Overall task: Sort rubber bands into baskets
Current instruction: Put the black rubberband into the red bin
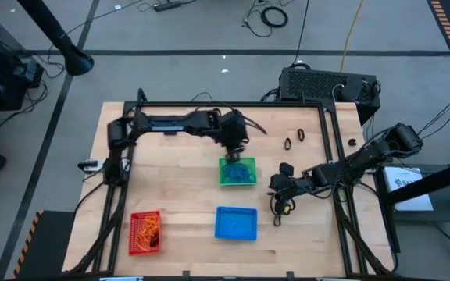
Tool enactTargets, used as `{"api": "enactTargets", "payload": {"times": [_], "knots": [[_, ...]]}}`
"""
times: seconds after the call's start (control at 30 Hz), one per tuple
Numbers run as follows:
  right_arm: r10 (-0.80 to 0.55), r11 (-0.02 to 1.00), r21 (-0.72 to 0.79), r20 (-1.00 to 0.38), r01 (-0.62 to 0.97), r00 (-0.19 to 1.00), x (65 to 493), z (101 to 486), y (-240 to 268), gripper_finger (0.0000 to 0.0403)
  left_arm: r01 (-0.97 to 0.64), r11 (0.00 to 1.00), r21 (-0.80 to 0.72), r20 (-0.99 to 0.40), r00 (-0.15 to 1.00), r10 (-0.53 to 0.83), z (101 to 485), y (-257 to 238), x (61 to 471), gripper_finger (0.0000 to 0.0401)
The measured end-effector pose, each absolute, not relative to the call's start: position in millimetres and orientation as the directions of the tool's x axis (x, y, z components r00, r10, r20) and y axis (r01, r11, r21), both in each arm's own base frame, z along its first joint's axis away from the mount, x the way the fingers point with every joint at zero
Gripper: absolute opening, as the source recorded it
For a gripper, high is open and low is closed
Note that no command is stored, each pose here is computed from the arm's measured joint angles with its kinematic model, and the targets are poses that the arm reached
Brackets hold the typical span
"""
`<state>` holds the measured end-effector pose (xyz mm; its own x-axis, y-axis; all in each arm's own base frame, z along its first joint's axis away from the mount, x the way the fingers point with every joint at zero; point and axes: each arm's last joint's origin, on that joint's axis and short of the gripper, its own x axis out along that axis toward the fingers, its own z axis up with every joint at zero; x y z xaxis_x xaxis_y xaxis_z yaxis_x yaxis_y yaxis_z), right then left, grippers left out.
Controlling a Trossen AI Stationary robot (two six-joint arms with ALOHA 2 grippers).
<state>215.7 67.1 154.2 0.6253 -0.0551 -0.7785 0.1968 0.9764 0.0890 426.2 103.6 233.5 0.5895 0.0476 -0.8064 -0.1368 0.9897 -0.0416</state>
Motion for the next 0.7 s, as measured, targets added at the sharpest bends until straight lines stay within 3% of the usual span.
{"api": "enactTargets", "payload": {"times": [0.17, 0.3, 0.47, 0.7], "knots": [[-0.051, 0.978, 0.089, -0.769, 0.187, 0.637, 216.8, 155.0, 67.5, 0.012, -0.163, 0.98, -0.11, -0.964, 0.259, -0.065, 250.5, 73.5, 377.5, 0.0003], [-0.043, 0.984, 0.081, -0.75, 0.157, 0.66, 219.1, 156.9, 68.3, 0.012, -0.191, 0.975, -0.117, -0.99, -0.054, -0.129, 260.5, 34.1, 337.2, 0.0002], [-0.04, 0.985, 0.082, -0.741, 0.15, 0.67, 220.1, 157.8, 68.7, 0.012, -0.253, 0.965, -0.066, -0.976, -0.187, -0.115, 259.7, -21.8, 300.7, 0.0002], [-0.033, 0.985, 0.094, -0.725, 0.147, 0.688, 221.9, 159.5, 69.3, 0.012, -0.332, 0.943, -0.024, -0.921, -0.359, -0.15, 224.1, -93.5, 240.9, 0.0002]]}}
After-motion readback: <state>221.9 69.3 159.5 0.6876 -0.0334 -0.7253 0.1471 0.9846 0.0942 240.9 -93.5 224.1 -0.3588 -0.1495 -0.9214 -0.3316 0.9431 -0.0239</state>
